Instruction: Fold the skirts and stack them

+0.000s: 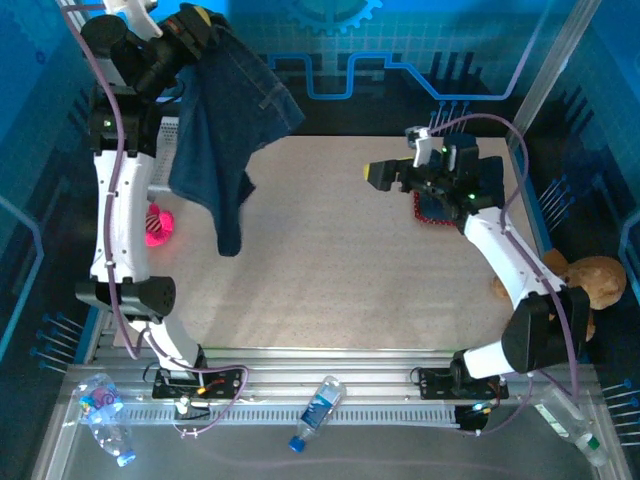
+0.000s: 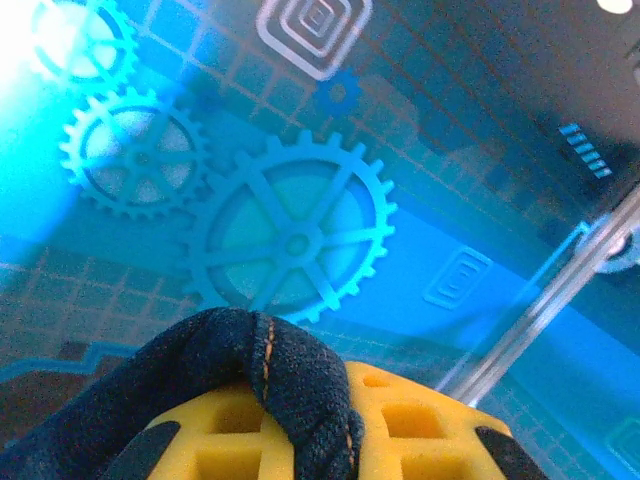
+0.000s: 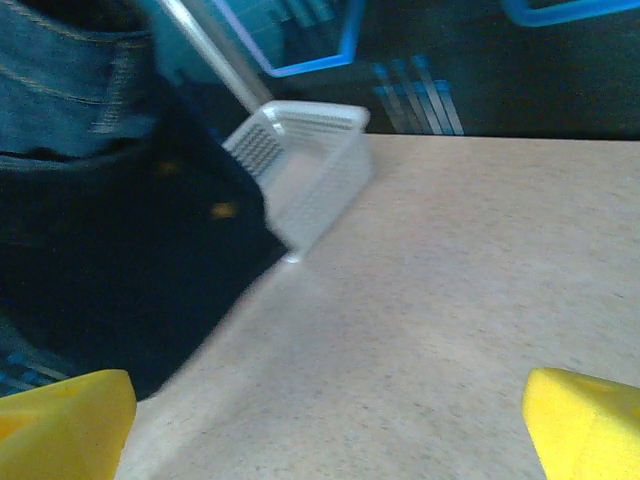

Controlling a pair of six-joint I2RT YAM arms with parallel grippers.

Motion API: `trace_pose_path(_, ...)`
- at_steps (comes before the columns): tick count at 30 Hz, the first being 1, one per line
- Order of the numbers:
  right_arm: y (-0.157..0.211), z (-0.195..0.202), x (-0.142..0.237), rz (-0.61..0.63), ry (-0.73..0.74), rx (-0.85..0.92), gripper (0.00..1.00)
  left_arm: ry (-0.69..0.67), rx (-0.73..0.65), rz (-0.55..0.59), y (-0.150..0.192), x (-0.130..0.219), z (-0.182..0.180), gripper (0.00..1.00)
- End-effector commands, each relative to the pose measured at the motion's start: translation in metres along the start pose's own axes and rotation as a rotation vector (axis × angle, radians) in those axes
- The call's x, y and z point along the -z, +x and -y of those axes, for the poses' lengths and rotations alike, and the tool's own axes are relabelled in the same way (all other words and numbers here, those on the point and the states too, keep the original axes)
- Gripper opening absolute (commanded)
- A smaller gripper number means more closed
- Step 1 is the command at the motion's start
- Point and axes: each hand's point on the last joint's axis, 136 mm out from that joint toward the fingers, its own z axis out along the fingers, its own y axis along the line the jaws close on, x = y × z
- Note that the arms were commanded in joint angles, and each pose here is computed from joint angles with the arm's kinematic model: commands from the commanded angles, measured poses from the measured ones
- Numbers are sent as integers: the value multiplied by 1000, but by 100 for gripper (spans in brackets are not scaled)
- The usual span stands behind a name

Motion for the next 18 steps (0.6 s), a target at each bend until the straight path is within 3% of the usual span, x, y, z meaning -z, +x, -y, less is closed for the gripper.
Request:
trace_pose_path(1,-26,-41,-12,45,-194,75,100,104,-3,34,-6,15,40,0)
trace_pose_path(7,-20,-69,-51,-7,-334,12,100,132,49,-2,24,11,43,0)
trace_pose_path(18,-2,-44,-94,-37,-282,-127,100,66,99,-197,132,-15,26,0)
